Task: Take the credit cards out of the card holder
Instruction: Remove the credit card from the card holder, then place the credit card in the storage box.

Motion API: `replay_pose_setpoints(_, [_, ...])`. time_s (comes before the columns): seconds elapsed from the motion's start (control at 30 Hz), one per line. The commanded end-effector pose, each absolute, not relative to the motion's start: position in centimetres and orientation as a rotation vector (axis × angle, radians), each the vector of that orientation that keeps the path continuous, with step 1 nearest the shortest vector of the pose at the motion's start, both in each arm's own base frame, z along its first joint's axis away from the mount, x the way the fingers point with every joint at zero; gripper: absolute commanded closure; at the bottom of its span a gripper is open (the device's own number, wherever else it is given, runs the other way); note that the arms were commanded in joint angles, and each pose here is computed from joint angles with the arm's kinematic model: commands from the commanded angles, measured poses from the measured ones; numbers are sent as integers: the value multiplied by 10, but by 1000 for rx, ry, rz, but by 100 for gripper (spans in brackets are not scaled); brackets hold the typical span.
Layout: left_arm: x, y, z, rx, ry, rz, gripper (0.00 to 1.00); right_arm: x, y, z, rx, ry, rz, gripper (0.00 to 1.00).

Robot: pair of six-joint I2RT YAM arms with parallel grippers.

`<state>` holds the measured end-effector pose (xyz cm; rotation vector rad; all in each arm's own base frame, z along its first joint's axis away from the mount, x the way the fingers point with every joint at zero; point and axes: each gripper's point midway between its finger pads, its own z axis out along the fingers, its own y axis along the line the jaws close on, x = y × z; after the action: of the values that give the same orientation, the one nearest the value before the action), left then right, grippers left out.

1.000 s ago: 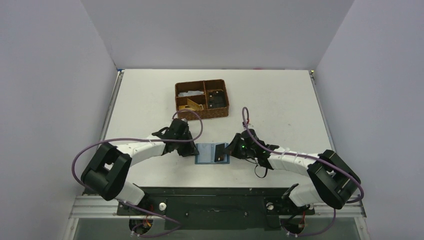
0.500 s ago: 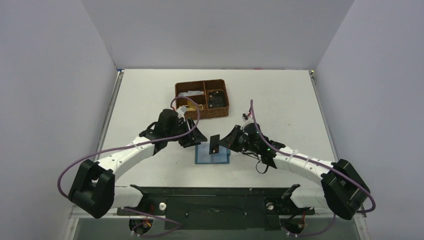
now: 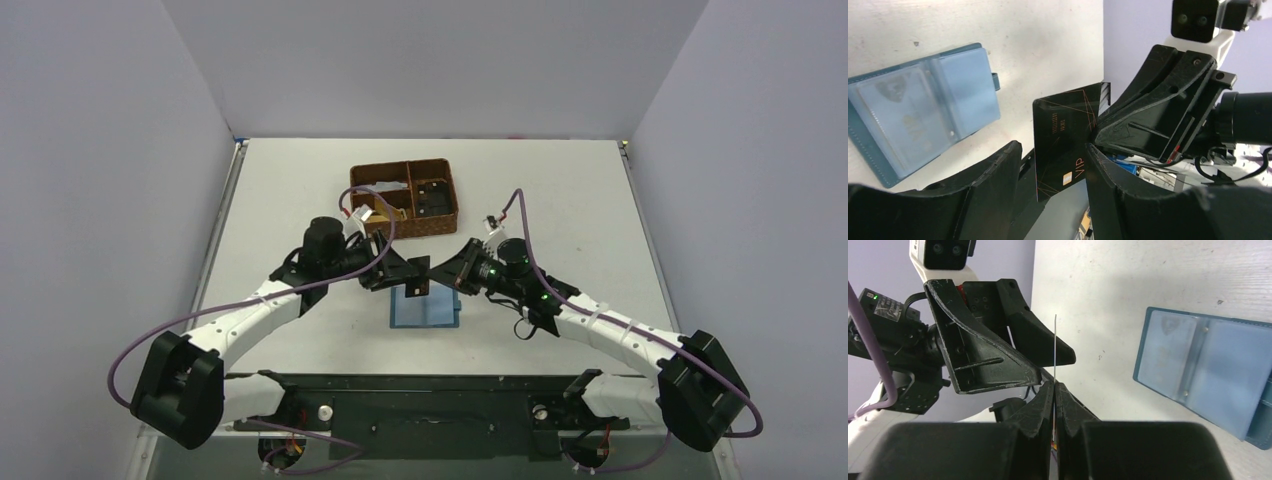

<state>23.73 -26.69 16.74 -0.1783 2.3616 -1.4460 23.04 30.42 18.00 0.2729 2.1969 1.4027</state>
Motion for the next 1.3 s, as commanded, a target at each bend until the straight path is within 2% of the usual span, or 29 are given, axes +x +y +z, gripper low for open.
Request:
replay_pose_setpoints(0.0, [236, -274, 198, -95, 2233, -1577, 53, 234, 313, 229, 239, 2055, 1544, 100])
replay_pose_setpoints(0.1, [233, -277, 205, -91, 2204, -1636, 54, 234, 315, 232, 236, 2047, 1566, 100])
replay_pose_setpoints(0.23, [231, -279, 209, -98, 2184, -1687, 58, 233, 316, 232, 239, 2045, 1577, 100])
replay_pose_setpoints(0.37, [230, -279, 212, -103, 2174, -1706, 75, 233, 314, 229, 241, 2057, 1556, 100])
replay_pose_setpoints(0.43, [230, -279, 212, -104, 2174, -1705, 94, 234, 312, 226, 241, 2069, 1532, 100])
replay_pose_setpoints(0.5, [230, -279, 212, -104, 2175, -1700, 100, 234, 311, 222, 230, 2084, 1497, 86])
replay_pose_setpoints(0.53, [230, -279, 212, -99, 2174, -1697, 100, 236, 310, 223, 233, 2082, 1481, 69])
replay_pose_setpoints(0.57, [230, -279, 212, -100, 2175, -1694, 100, 235, 308, 219, 230, 2097, 1456, 61])
replay_pose_setpoints(0.6, [230, -279, 212, -94, 2172, -1686, 100, 238, 306, 219, 237, 2093, 1434, 48])
replay_pose_setpoints(0.7, [232, -277, 211, -105, 2188, -1646, 100, 239, 295, 211, 242, 2131, 1330, 29])
replay_pose_setpoints(0.97, [278, -275, 217, -163, 2220, -1364, 100, 252, 224, 188, 447, 2133, 885, 21])
replay_pose_setpoints(1.27, [377, -286, 195, -247, 2267, -1065, 100, 237, 175, 195, 504, 2080, 721, 21])
